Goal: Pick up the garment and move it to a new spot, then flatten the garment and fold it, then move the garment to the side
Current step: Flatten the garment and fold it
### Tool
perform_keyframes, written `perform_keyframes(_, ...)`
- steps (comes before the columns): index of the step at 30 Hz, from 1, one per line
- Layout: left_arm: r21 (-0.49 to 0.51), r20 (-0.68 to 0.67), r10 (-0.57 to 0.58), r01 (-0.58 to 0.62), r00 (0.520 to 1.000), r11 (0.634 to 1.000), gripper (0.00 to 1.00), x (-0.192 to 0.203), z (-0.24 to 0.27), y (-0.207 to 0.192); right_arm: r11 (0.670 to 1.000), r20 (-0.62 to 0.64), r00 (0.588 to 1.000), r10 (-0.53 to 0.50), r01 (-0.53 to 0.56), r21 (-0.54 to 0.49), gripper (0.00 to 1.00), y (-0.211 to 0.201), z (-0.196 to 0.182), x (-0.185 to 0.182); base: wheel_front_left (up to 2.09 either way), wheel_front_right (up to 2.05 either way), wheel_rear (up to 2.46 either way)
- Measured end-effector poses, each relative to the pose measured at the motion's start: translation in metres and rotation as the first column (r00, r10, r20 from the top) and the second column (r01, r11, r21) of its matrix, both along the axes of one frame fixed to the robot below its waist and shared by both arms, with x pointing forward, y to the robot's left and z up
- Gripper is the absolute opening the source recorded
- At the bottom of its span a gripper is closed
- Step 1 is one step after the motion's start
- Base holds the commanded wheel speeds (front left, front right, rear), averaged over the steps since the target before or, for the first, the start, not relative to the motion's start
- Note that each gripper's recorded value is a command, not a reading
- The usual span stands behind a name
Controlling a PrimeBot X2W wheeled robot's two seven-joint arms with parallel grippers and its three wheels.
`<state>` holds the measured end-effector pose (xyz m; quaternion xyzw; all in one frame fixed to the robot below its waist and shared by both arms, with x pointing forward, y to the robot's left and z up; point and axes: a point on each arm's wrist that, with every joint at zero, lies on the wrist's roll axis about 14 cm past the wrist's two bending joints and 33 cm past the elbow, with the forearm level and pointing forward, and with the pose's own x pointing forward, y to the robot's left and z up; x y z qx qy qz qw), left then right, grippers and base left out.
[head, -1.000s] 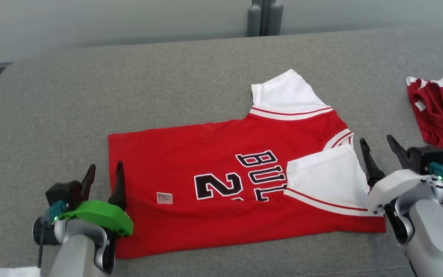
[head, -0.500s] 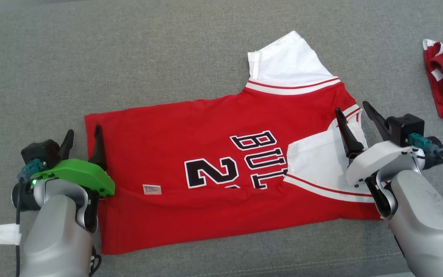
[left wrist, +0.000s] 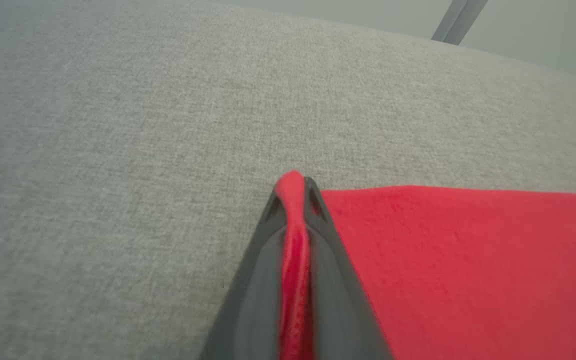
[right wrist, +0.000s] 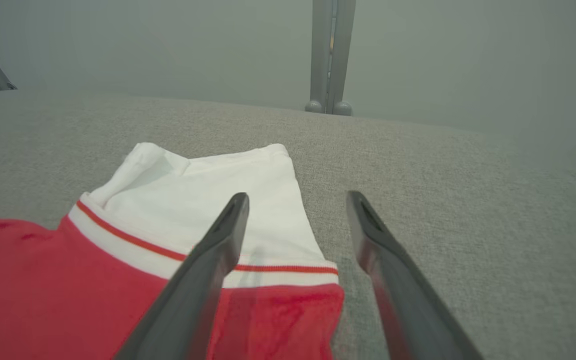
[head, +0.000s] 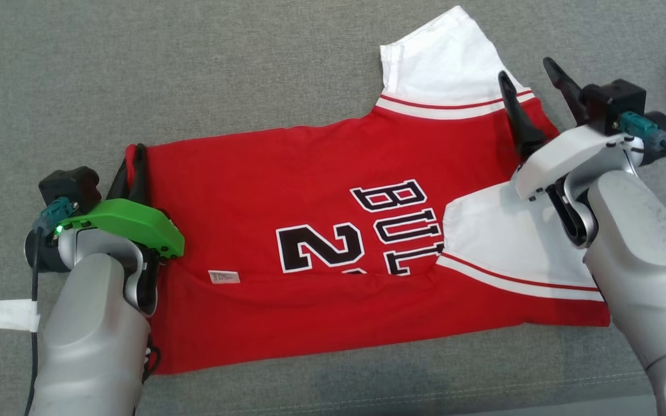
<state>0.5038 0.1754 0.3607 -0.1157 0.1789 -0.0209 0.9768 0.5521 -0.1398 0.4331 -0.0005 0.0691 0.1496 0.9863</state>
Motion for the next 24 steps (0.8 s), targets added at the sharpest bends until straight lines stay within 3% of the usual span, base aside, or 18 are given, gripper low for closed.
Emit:
perform_keyframes(9, -0.002, 0.063, -0.03, 0.03, 0.998, 1.0, 0.0, 0.003, 0.018, -0.009, 0.997, -0.058, 0.997, 0.048, -0.051, -0.062, 1.0, 0.025, 0.007, 0.061, 0.0, 0.0, 0.0)
perform_keyframes(20, 0.007, 0.085, -0.02, 0.02, 0.996, 1.0, 0.0, -0.001, 0.026, 0.004, 0.987, -0.324, 0.944, 0.056, -0.101, -0.122, 1.0, 0.056, -0.05, 0.091, 0.0, 0.0, 0.0)
perform_keyframes(24, -0.003, 0.068, -0.014, 0.014, 0.998, 1.0, 0.0, -0.004, 0.02, 0.006, 0.987, -0.35, 0.935, 0.05, -0.1, -0.126, 1.0, 0.059, -0.06, 0.096, 0.0, 0.0, 0.0)
